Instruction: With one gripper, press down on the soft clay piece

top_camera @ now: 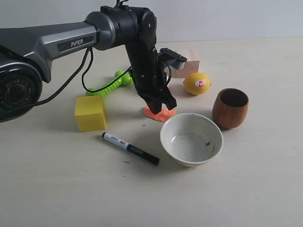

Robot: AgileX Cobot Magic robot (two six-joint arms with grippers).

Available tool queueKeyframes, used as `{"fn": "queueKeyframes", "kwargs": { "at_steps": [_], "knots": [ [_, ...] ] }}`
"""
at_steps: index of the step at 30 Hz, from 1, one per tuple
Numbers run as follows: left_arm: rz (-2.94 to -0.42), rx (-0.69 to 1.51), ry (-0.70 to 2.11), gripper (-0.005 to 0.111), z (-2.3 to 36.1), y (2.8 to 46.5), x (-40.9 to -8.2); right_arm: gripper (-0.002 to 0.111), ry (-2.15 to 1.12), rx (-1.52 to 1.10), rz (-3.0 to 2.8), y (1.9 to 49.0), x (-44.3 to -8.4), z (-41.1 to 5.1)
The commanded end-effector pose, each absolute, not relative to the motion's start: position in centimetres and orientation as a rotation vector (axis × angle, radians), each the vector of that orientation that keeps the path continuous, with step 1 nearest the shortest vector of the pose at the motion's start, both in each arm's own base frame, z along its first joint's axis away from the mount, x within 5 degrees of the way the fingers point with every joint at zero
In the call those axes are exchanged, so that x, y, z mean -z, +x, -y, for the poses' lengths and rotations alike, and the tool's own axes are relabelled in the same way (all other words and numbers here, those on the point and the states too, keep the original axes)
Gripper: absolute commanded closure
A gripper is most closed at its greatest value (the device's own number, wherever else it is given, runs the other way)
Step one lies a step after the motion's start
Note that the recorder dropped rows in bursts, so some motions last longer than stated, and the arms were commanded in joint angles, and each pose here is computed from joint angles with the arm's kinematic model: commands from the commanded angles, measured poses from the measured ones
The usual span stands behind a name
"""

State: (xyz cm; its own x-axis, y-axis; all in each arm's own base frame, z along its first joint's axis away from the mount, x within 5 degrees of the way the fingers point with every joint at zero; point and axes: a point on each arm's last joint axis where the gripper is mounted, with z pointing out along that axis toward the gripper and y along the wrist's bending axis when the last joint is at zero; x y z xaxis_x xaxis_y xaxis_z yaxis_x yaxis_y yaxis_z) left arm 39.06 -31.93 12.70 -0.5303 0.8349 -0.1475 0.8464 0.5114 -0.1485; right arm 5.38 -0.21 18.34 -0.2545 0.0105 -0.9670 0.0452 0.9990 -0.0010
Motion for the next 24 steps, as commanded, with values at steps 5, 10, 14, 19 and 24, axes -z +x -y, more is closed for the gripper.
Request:
{"fn": "queueKeyframes", "kwargs": {
  "at_steps": [5,10,14,19,24],
  "knots": [
    [-2.685,0.291,1.539,0.107,31.7,39.2,-11.3,0.108,0.042,0.040,-1.819,5.4,-18.3,0.2],
    [-2.694,0.283,1.566,0.107,31.6,39.2,-10.2,0.108,0.042,0.040,-1.819,5.4,-18.3,0.2],
    [-2.708,0.257,1.588,0.107,31.5,39.2,-9.0,0.108,0.042,0.040,-1.819,5.4,-18.3,0.2],
    [-2.719,0.256,1.592,0.107,31.5,39.2,-8.4,0.108,0.042,0.040,-1.819,5.4,-18.3,0.2],
    [-2.728,0.255,1.596,0.107,31.4,39.2,-7.9,0.108,0.042,0.040,-1.819,5.4,-18.3,0.2]
  ]
}}
